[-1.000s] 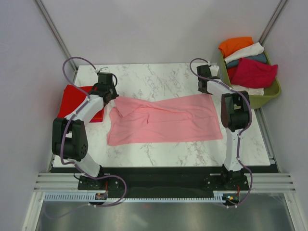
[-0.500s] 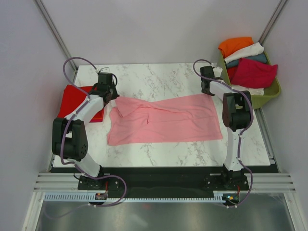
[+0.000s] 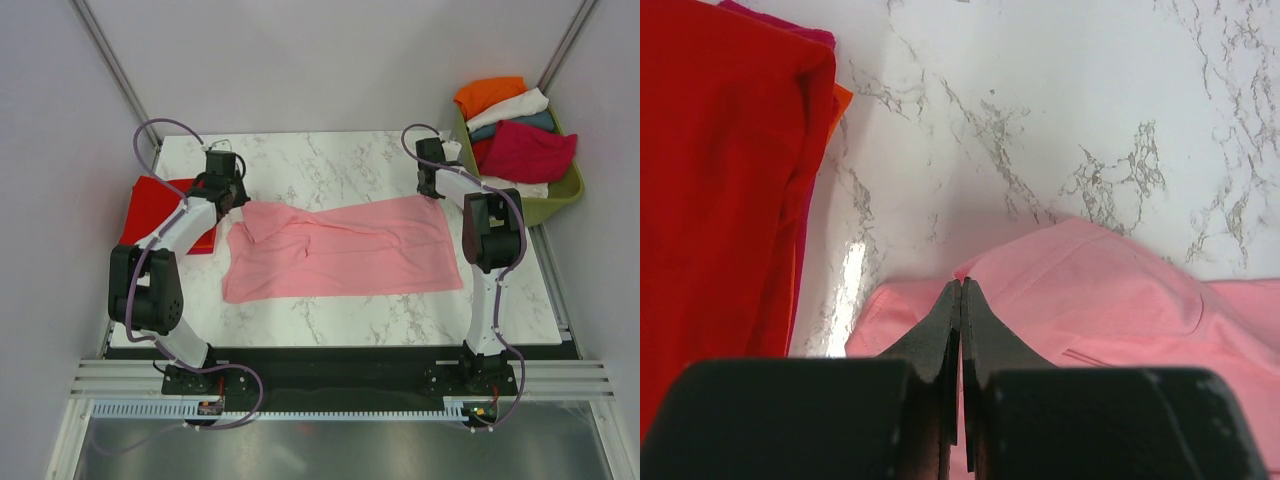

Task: Fold and stack the t-shirts
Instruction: Fold the tshirt

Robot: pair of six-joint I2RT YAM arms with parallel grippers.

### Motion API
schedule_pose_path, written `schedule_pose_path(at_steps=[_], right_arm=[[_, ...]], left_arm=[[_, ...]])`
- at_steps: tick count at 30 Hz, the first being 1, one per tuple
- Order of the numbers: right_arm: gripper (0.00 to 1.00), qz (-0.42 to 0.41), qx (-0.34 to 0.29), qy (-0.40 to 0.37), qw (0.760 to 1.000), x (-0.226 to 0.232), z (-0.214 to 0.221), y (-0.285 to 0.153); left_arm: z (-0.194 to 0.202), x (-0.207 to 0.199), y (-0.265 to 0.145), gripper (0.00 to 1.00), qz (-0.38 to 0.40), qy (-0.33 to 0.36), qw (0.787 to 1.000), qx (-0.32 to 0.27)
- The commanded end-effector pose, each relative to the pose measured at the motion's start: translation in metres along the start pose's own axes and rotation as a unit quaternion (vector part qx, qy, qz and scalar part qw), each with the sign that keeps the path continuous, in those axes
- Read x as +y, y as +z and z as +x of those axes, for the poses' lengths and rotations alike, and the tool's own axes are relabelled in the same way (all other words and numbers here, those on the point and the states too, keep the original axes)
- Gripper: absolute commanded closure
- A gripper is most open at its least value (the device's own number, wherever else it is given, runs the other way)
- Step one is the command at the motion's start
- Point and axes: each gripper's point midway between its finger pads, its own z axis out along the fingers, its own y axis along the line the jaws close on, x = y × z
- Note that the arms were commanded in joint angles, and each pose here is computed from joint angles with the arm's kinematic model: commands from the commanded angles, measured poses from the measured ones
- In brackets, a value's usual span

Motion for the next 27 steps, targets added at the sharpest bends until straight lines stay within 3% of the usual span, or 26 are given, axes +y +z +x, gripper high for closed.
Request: schedule_pose_path(at_steps=[1,9,20,27], right_arm=[[1.0,0.013,-0.005,0.014,1.0,-0.01,-0.007,-0.001],[1.0,0.008,-0.035,0.043,0.998,-0.024,-0.037,-0.031],[1.0,-0.012,-0.025,0.067,0.997,-0.036,-0.03,-0.049],[1.0,-0.033,-0.037,0.087,0.995,-0.05,-0.041,-0.068]], left_arm=[[-0.025,-0.011,-0.005,0.98,0.016,0.015,0.999,-0.033],[-0.028,-0.036,-0.009,0.98,0.041,0.031,0.998,-0.039],[-0.063,-0.071,-0.015,0.98,0.078,0.036,0.995,-0.06],[-0.073,-0.072,-0.016,0.98,0.072,0.041,0.995,-0.064]])
